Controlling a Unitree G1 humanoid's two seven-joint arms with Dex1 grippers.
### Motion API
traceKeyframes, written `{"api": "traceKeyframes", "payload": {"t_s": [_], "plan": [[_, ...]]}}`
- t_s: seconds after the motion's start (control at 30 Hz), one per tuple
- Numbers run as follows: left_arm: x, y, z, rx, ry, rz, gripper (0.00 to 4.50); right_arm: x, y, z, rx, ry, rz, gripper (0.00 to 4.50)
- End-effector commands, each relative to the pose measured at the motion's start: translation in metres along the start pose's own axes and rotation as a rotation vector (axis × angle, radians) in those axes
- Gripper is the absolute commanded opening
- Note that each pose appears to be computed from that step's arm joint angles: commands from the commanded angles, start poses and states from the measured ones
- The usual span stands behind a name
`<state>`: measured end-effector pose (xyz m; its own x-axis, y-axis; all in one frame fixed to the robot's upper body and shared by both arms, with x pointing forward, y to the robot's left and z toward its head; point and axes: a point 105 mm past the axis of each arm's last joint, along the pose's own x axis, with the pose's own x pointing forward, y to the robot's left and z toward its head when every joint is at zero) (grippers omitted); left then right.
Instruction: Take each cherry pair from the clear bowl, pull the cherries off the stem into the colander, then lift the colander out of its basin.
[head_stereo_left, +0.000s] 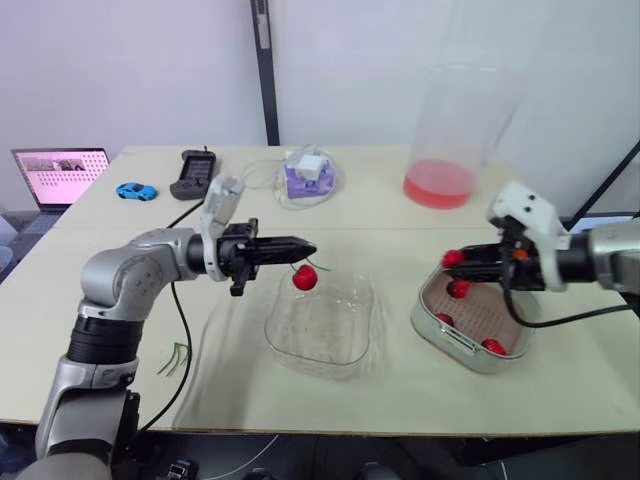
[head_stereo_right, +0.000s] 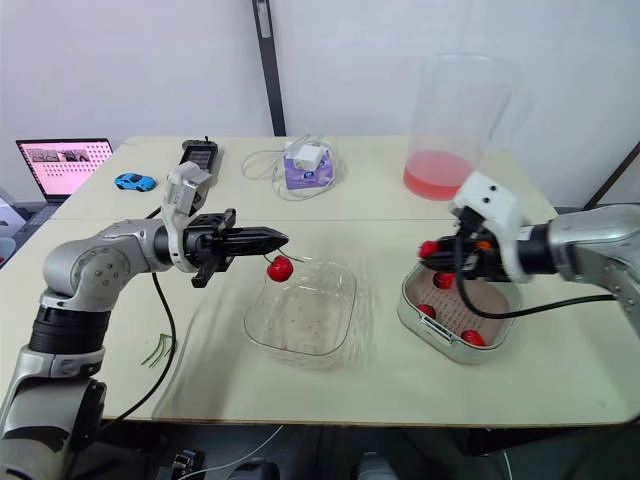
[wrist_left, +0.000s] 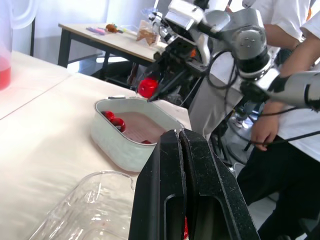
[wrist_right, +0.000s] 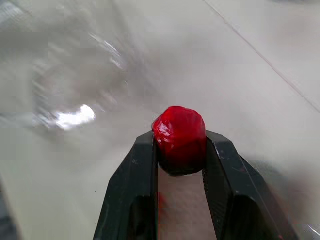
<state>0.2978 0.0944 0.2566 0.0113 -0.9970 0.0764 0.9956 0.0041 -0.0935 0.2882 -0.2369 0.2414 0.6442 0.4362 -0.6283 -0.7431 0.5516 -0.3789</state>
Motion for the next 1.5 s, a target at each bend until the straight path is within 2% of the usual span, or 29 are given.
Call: {"api": "traceKeyframes", "payload": {"t_s": [0.03, 0.13, 0.17, 0.23, 0.4, 0.43, 0.53, 0.6, 0.67, 0.83, 1.07, 1.37, 1.4, 1.5], "plan": [[-0.001, -0.005, 0.006, 0.052, -0.013, -0.004, 0.00, 0.006, -0.009, -0.017, -0.114, 0.070, 0.000, 1.25], [0.000, -0.005, 0.005, 0.054, -0.012, -0.001, 0.00, 0.013, -0.012, -0.033, -0.150, 0.133, 0.017, 1.25], [0.000, -0.005, 0.005, 0.054, -0.013, 0.000, 0.00, 0.014, -0.013, -0.036, -0.157, 0.143, 0.016, 1.51], [-0.001, -0.006, 0.005, 0.056, -0.015, 0.005, 0.00, 0.013, -0.016, -0.035, -0.161, 0.142, 0.012, 2.10], [0.001, -0.013, 0.003, 0.045, -0.040, -0.016, 0.00, -0.010, -0.025, -0.014, -0.186, 0.110, -0.014, 4.42], [0.001, -0.014, 0.003, 0.044, -0.043, -0.015, 0.00, -0.013, -0.023, -0.007, -0.184, 0.082, 0.003, 4.47], [-0.002, -0.011, 0.005, 0.046, -0.046, 0.002, 0.00, -0.013, -0.008, 0.023, -0.164, -0.056, 0.088, 4.47], [-0.006, -0.008, 0.007, 0.050, -0.048, 0.018, 0.00, -0.008, 0.008, 0.049, -0.153, -0.198, 0.158, 4.47], [-0.007, -0.007, 0.008, 0.052, -0.048, 0.023, 0.00, 0.002, 0.027, 0.076, -0.108, -0.355, 0.238, 4.47], [-0.004, -0.007, 0.008, 0.054, -0.051, 0.016, 0.00, 0.039, 0.070, 0.116, 0.012, -0.575, 0.379, 4.47], [-0.002, -0.006, 0.008, 0.056, -0.049, 0.013, 0.00, 0.069, 0.105, 0.138, 0.061, -0.633, 0.439, 4.47], [-0.002, -0.006, 0.011, 0.061, -0.045, 0.011, 0.00, 0.081, 0.123, 0.148, 0.077, -0.647, 0.452, 4.47], [-0.001, -0.006, 0.011, 0.061, -0.045, 0.011, 0.00, 0.082, 0.123, 0.150, 0.081, -0.650, 0.447, 3.90], [0.000, -0.006, 0.011, 0.061, -0.044, 0.009, 0.00, 0.083, 0.125, 0.151, 0.082, -0.653, 0.441, 2.71]]}}
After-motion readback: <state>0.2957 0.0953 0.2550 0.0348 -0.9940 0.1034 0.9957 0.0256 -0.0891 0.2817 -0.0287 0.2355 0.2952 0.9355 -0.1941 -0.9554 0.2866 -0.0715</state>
